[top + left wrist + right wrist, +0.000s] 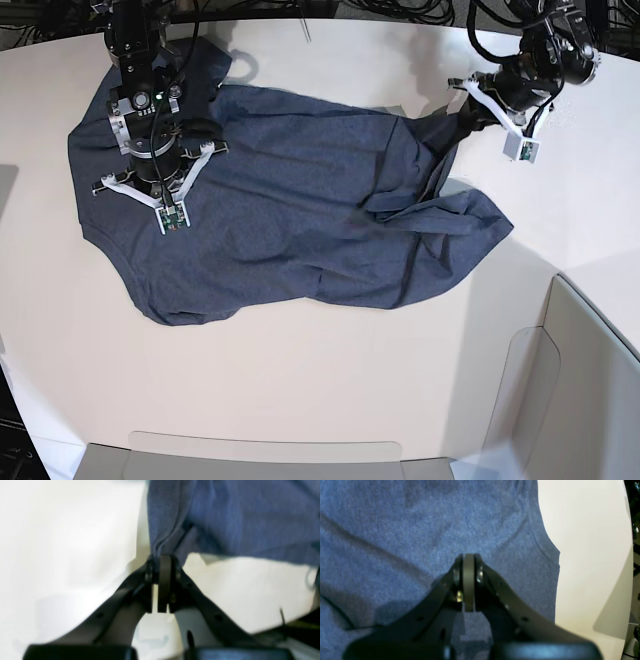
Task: Layout the t-shirt on the table in an organized manner, then fold the t-shirt properly
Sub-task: 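Pull the shirt edge outward with the left gripper, right gripper sliding along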
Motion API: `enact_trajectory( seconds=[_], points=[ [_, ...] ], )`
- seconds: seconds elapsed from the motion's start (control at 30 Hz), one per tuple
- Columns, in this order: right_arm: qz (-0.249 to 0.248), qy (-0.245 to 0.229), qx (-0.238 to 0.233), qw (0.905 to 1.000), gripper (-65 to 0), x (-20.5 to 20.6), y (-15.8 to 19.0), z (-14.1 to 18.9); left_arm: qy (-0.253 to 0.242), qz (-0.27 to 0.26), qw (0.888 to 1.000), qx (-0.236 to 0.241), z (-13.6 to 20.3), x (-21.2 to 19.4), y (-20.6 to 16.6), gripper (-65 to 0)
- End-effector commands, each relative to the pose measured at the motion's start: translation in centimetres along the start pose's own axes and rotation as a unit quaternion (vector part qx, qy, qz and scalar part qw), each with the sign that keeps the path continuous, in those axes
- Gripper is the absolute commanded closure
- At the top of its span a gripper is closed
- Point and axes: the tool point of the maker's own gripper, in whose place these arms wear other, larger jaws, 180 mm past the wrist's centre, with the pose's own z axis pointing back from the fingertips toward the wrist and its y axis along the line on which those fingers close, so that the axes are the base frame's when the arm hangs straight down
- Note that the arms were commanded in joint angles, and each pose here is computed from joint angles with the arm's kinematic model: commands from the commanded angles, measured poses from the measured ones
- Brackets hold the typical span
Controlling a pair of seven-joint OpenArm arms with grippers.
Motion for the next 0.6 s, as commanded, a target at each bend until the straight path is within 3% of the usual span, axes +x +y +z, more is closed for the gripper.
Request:
enact_trajectory(
  seconds=[0.0,0.23,0.43,0.57],
  points=[
    [0.002,-0.017,-0.009,0.9998,0.0,0.8,-0.7,0.3,-0.009,-0.006,1.000,-0.003,0.5,0.3,-0.2,0.0],
    [0.003,0.004,-0.006,1.0000,0.0,-0.4,-0.5,-0.6,0.021,0.024,0.999,-0.027,1.3,-3.1,-1.0,0.0],
    [0.004,0.031,0.000,0.9995,0.0,-1.8,0.0,-1.8,-0.032,0.074,0.996,-0.039,3.8,-1.7,0.3,0.0],
    [-0.007,-0.002,0.000,1.0000,0.0,1.1,0.0,-2.0,-0.048,0.083,0.994,-0.047,4.1,-1.0,0.2,0.0]
  ],
)
